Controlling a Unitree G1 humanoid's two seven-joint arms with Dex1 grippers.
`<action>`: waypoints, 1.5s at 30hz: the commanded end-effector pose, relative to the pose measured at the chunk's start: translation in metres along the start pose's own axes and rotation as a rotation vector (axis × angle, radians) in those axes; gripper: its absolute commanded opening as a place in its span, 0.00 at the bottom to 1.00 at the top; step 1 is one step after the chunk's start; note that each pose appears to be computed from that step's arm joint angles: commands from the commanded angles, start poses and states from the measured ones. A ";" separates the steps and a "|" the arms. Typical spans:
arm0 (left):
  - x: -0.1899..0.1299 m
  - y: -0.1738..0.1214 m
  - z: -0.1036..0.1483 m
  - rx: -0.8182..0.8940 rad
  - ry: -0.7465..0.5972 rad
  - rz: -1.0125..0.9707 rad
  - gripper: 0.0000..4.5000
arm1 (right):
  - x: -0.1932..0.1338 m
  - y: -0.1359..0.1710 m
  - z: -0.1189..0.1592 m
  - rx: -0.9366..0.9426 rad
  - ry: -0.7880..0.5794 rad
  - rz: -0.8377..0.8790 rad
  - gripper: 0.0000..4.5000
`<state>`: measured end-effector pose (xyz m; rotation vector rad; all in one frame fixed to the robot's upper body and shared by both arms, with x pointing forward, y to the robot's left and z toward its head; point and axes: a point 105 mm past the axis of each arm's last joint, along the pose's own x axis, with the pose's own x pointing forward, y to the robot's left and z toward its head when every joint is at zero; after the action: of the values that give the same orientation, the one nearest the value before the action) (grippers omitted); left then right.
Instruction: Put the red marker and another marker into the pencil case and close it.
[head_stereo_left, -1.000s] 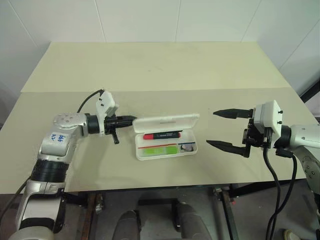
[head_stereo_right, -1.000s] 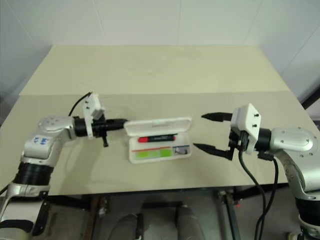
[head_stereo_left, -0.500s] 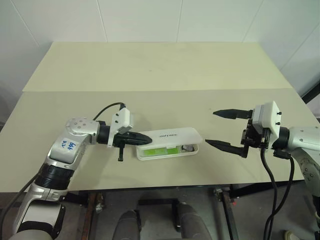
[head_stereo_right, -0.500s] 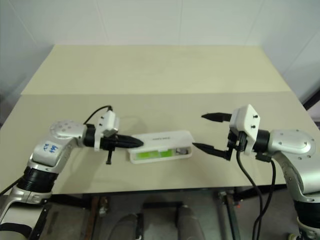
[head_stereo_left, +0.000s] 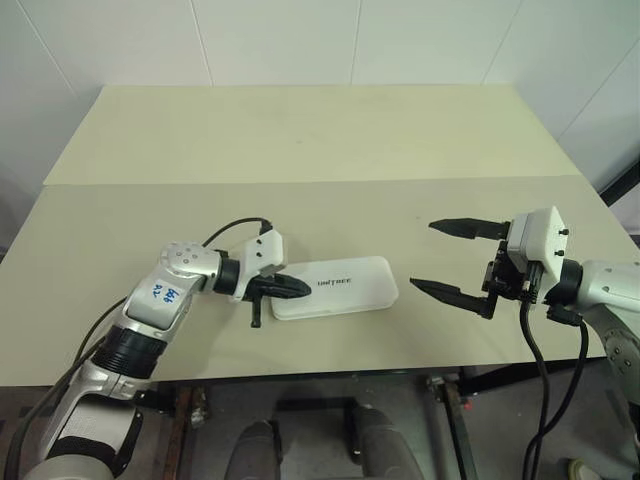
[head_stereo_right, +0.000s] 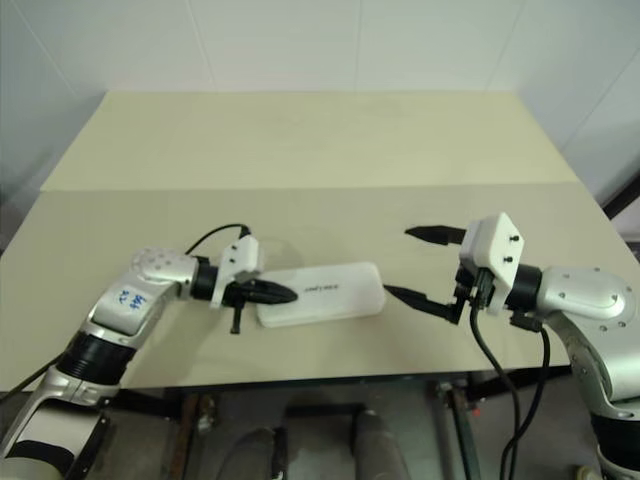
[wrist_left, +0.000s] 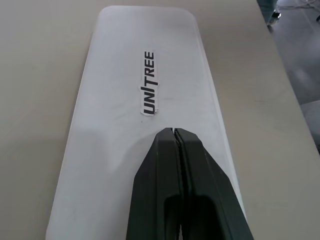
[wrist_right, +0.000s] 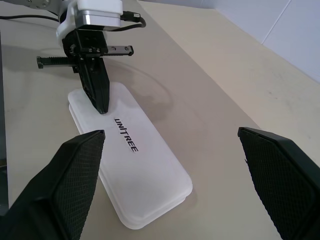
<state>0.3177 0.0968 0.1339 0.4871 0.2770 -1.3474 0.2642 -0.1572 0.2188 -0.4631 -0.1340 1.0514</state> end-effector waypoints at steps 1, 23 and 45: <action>0.008 0.000 -0.010 -0.026 0.058 0.016 0.01 | -0.002 0.001 0.014 -0.039 -0.042 -0.023 1.00; -0.077 -0.008 0.044 0.016 -0.275 0.150 0.09 | 0.004 -0.015 -0.009 0.021 -0.051 -0.015 1.00; -0.073 -0.009 0.041 0.054 -0.319 0.240 0.99 | 0.005 -0.009 -0.010 0.007 -0.066 -0.001 1.00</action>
<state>0.2881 0.1393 0.1916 0.2999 -0.0270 -1.1914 0.2814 -0.1629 0.2006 -0.3812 -0.1299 1.0655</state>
